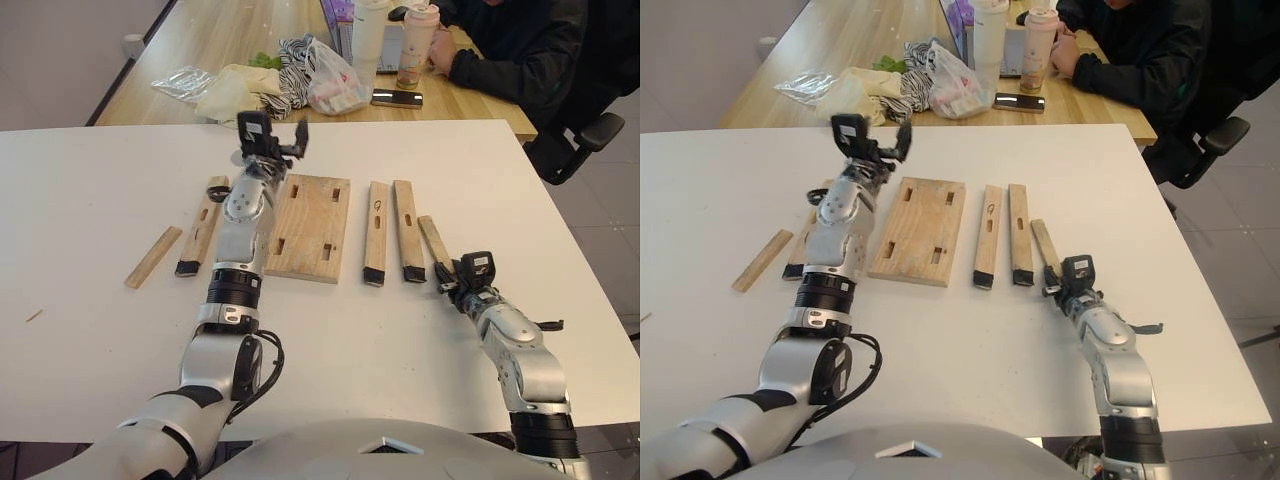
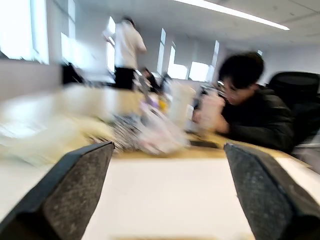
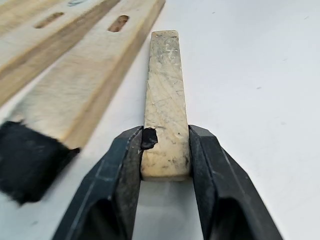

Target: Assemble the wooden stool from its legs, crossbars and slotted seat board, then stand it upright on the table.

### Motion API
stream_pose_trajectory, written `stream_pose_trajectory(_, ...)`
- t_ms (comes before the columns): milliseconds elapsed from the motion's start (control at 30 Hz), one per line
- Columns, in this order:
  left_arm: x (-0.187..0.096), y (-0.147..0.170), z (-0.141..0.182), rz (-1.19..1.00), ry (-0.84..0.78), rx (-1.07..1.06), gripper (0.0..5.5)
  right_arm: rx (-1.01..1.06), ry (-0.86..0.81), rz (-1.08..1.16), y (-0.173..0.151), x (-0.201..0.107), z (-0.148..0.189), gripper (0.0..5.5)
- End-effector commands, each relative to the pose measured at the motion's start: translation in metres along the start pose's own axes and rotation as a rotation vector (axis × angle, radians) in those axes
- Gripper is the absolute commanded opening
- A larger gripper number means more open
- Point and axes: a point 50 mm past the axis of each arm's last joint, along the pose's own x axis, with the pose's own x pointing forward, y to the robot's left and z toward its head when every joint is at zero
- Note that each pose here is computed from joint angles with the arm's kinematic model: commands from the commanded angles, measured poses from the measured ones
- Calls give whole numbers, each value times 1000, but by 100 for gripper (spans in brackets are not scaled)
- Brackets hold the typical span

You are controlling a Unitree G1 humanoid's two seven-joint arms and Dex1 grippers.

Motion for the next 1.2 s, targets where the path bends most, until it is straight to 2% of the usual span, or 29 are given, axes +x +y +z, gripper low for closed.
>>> stream_pose_trajectory(33,-11,-28,0,-290,104,-469,402,-102,-394,97,18,23,78,129)
stream_pose_trajectory(167,-21,-49,7,-464,182,-649,402,-21,-497,301,54,33,101,129)
stream_pose_trajectory(267,-23,-54,7,-471,214,-702,402,-1,-530,405,74,29,109,129)
stream_pose_trajectory(400,-19,-49,9,-424,205,-763,402,3,-513,436,78,25,104,129)
stream_pose_trajectory(1200,-12,-35,20,-378,127,-821,52,5,-495,451,79,25,103,129)
